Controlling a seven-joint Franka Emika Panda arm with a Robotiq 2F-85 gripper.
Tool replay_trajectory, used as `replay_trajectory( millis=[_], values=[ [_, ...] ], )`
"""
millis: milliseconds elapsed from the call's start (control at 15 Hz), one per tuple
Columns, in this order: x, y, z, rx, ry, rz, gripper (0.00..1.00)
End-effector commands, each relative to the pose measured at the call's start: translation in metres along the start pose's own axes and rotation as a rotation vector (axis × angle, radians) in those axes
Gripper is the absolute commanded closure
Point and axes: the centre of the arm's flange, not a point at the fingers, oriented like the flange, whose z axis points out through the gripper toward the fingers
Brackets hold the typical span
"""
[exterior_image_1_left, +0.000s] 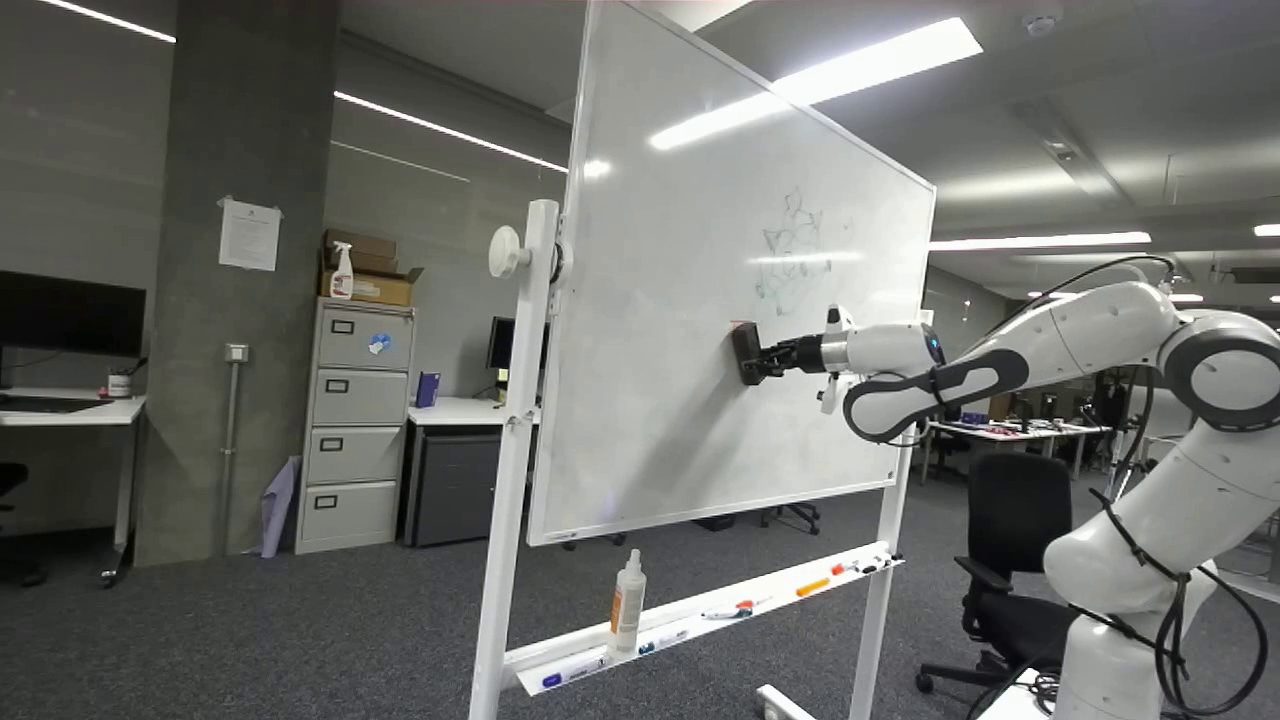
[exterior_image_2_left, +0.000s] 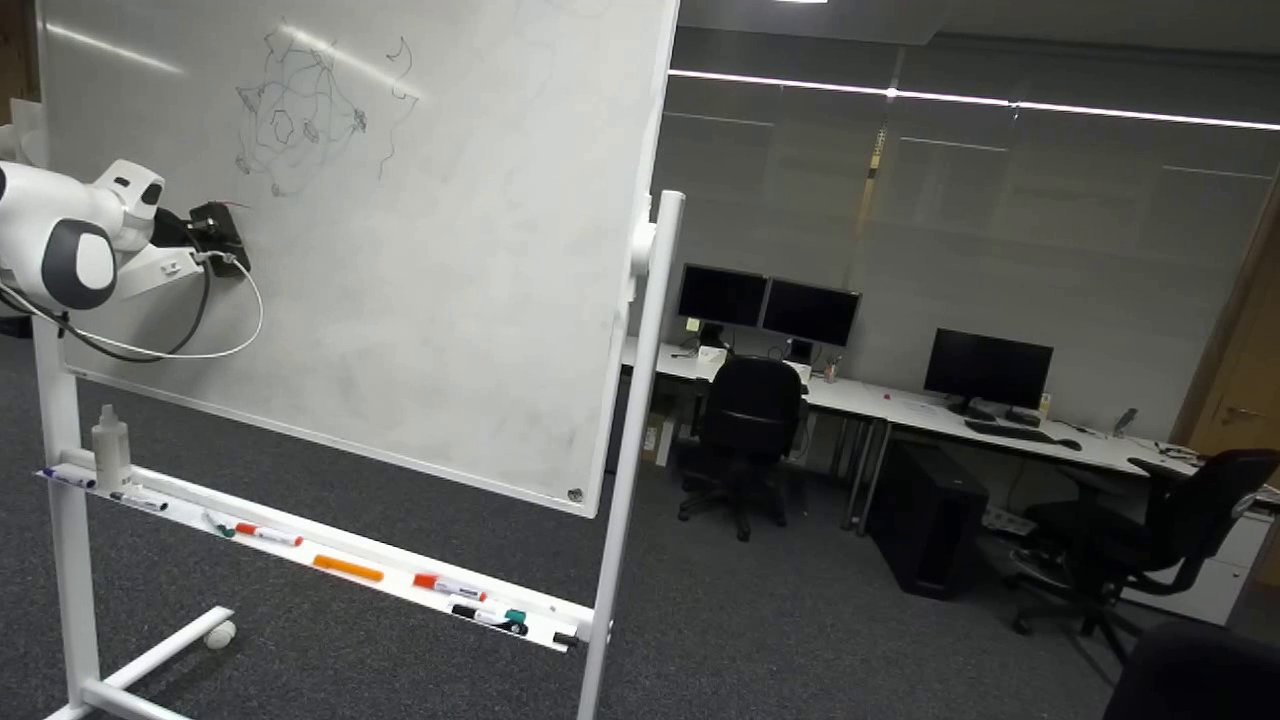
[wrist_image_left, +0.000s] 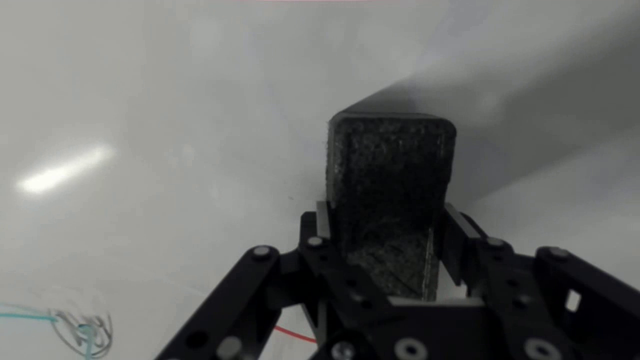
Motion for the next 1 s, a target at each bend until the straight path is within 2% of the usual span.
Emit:
replay_trajectory(
  millis=[0, 333, 933],
  values=[
    [0.019, -0.016, 0.022, 0.006, 0.024, -0.018, 0.7],
    [0.026, -0.02, 0.026, -0.005, 0.024, -0.035, 0.7],
    [0.02, 0.027, 0.019, -0.093, 0.019, 0.097, 0.7]
  ],
)
